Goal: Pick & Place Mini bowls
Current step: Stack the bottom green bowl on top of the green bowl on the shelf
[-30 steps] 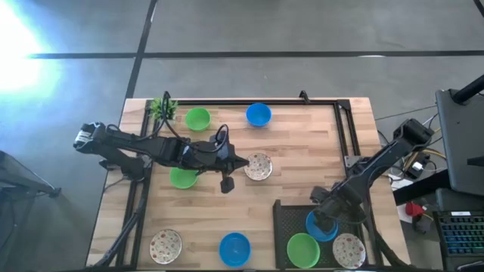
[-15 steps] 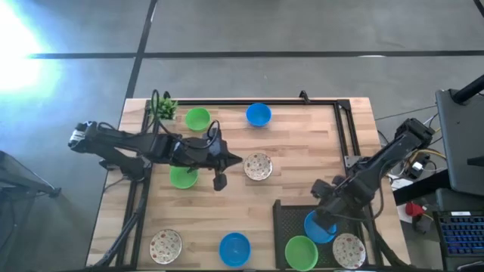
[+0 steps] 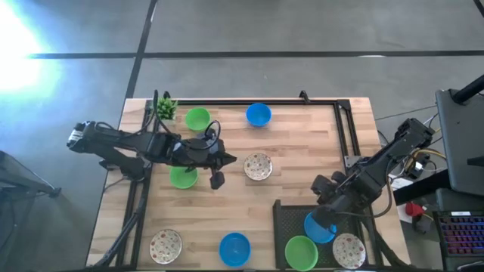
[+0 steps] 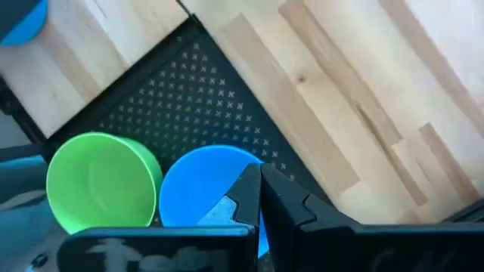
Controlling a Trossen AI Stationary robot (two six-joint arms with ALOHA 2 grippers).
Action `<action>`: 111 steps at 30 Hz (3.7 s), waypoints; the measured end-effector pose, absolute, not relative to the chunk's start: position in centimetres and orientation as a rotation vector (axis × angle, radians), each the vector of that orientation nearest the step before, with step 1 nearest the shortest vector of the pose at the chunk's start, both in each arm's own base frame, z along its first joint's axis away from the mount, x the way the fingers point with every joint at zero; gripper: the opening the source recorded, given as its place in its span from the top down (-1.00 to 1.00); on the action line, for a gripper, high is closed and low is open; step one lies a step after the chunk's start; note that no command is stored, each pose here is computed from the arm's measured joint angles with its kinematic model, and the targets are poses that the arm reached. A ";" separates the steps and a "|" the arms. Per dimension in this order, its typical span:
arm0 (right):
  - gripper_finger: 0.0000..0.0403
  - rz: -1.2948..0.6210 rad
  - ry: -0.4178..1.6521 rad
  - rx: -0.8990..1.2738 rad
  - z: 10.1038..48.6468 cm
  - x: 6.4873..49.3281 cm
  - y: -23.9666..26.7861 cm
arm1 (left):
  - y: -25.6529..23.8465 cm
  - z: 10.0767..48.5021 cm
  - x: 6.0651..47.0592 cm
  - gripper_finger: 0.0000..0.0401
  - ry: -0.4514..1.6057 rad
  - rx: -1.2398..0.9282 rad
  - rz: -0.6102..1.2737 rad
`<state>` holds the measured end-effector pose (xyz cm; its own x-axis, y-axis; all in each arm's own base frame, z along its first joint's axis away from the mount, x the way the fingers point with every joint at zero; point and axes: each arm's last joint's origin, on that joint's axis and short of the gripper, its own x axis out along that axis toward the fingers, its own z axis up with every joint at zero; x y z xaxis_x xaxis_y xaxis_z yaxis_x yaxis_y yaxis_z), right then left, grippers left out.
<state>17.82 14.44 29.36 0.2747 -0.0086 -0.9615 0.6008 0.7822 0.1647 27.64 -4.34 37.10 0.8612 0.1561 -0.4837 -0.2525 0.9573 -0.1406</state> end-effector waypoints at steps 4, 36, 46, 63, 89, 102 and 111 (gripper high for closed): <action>0.96 -0.454 1.205 0.558 29.4 17.9 14.4 | -4.0 36.8 27.0 1.00 0.528 -0.253 0.300; 0.96 -0.409 0.824 0.425 35.5 18.9 14.0 | -3.0 30.4 23.4 1.00 1.014 -0.613 0.629; 0.96 -0.394 0.748 0.405 37.4 18.9 13.9 | -2.6 26.8 22.6 0.88 1.167 -0.638 0.634; 0.96 -0.400 0.736 0.414 37.5 18.9 13.8 | -2.9 21.5 23.1 0.59 1.262 -0.700 0.584; 0.96 -0.402 0.735 0.417 37.5 18.9 13.8 | -2.8 17.4 22.2 0.59 1.286 -0.715 0.558; 0.96 -0.410 0.722 0.407 37.5 19.0 13.8 | -2.9 17.4 22.1 0.98 1.309 -0.695 0.518; 0.96 -0.442 0.675 0.377 37.6 19.0 13.6 | -3.2 21.3 24.5 1.00 1.201 -0.668 0.405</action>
<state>19.00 13.63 37.64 0.6953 -0.2671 -0.6672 0.5049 0.8422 0.1891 24.52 -3.22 21.31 0.3248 -0.0570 -0.9440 -0.6173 0.7435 -0.2573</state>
